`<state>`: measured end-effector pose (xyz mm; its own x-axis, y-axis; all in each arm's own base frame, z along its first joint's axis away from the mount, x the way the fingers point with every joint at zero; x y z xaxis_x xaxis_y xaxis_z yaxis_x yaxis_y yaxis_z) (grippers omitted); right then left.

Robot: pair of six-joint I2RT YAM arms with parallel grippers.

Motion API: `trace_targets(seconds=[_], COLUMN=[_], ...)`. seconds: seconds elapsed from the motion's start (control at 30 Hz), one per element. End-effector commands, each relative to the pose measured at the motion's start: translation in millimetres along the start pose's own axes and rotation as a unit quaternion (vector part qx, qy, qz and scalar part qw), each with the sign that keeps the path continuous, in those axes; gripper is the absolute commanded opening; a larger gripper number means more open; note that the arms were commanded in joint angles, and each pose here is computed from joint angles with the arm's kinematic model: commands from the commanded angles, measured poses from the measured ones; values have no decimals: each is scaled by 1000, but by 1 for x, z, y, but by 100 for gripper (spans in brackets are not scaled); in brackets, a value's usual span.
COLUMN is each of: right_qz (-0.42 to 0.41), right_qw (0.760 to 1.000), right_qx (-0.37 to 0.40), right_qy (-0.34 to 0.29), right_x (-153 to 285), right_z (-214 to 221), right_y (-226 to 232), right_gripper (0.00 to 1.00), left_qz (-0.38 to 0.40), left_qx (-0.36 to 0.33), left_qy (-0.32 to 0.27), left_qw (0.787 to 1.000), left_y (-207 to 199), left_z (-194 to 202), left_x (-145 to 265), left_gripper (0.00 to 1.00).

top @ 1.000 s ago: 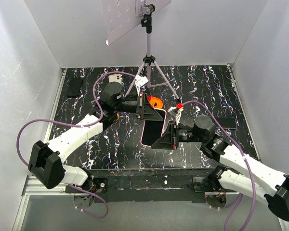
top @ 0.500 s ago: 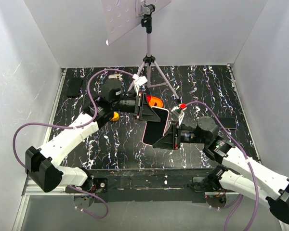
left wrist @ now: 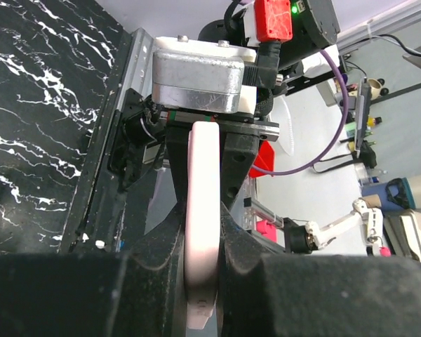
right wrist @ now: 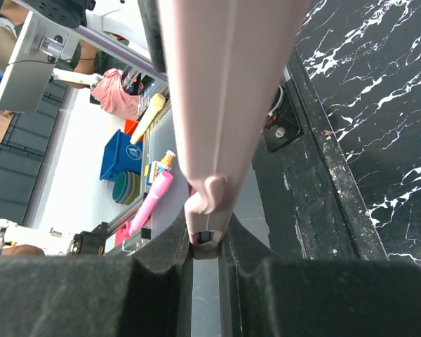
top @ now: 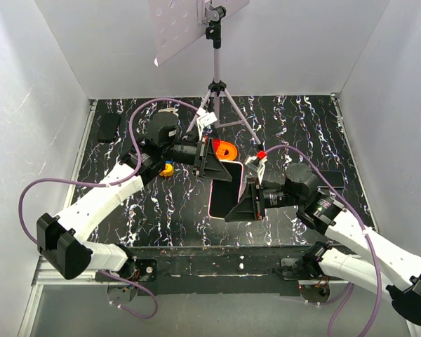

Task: Take the phone out of the phone case
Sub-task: Adjust the phone, then remove the phone case from the phone.

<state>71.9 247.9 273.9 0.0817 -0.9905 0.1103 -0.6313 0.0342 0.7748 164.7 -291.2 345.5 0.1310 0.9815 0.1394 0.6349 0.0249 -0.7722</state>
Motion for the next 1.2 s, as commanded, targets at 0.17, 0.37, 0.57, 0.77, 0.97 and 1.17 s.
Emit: trace_targets(seconds=[0.17,0.37,0.57,0.77,0.97,1.17], right_qz=[8,-28,-91,-130,-106,-80], right_qw=[996,996,991,974,955,929], right_qx=[68,77,98,182,275,362], right_qy=[-54,-44,-15,-22,-20,-2], right_x=[12,10,6,8,3,-4], right_z=[-15,-10,-6,-6,-26,-54], right_y=[15,19,27,34,43,80], right_gripper=[63,64,44,2,1,1], left_qz=[37,55,60,88,143,141], left_qx=[31,29,33,72,130,178], left_qy=[-9,-8,-11,1,4,8], left_qw=[999,998,998,993,981,974], left_y=[-17,-27,-29,-27,-31,-19], left_z=[-9,-11,-11,-10,-6,9], left_x=[0,2,5,2,1,-2], left_gripper=[0,0,0,0,0,0])
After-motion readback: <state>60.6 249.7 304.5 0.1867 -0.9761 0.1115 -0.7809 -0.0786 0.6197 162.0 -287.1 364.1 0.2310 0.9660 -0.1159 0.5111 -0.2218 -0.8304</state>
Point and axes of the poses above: each gripper's point midway between its finger pads, its own x axis back along the fingers, its own y axis along the line the jaws close on, z = x × y, the point moved 4 cm from there along x, back along the fingers, and after that the axes turned 1 degree about -x, right-handed, at the moved point
